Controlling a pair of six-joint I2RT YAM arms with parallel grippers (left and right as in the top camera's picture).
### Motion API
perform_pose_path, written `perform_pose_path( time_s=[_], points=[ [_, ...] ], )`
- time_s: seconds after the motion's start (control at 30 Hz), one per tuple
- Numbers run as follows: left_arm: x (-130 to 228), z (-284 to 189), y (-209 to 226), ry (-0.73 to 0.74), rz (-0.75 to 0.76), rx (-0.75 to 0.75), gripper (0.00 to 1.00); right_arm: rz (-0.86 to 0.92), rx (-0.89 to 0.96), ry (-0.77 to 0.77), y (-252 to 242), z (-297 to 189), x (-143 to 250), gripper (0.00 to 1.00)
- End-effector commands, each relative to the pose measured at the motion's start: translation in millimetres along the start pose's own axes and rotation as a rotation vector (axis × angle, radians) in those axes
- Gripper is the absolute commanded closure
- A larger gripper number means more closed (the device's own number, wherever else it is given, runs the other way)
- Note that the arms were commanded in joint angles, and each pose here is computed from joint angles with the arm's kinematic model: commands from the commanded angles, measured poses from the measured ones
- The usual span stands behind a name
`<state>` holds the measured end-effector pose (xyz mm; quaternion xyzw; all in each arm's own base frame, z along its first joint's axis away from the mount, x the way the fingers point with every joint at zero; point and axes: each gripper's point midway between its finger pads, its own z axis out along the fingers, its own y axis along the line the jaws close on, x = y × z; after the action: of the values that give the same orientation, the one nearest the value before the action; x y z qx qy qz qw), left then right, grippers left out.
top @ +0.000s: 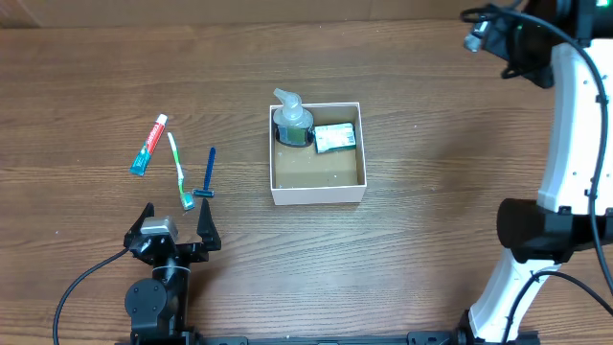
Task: Pack container
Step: 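Release the soap box beside the bottle and retract the right arm, then move the left gripper to the blue razor and grasp its handle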
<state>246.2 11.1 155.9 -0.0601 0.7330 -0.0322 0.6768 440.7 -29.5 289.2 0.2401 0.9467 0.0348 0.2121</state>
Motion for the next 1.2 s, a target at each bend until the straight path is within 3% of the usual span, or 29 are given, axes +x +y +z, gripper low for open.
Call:
perform_pose_path(
  time_s=[0.0, 0.7, 0.8, 0.97, 1.17],
  points=[
    [0, 0, 1, -0.006, 0.016, -0.006, 0.0, -0.001, 0.003, 0.016, -4, 2, 3, 0.0],
    [-1, 0, 1, -0.008, 0.015, -0.005, 0.0, -0.001, 0.004, 0.019, -4, 3, 3, 0.0],
    [-2, 0, -8, -0.009, -0.039, 0.043, 0.0, -0.001, 0.004, 0.019, -4, 3, 3, 0.0],
    [-44, -21, -63, -0.066, -0.029, 0.349, 0.0, -0.001, 0.003, 0.018, -4, 3, 3, 0.0],
    [-127, -51, -55, -0.059, 0.006, 0.228, 0.0, -0.001, 0.004, 0.019, -4, 3, 3, 0.0]
  ],
)
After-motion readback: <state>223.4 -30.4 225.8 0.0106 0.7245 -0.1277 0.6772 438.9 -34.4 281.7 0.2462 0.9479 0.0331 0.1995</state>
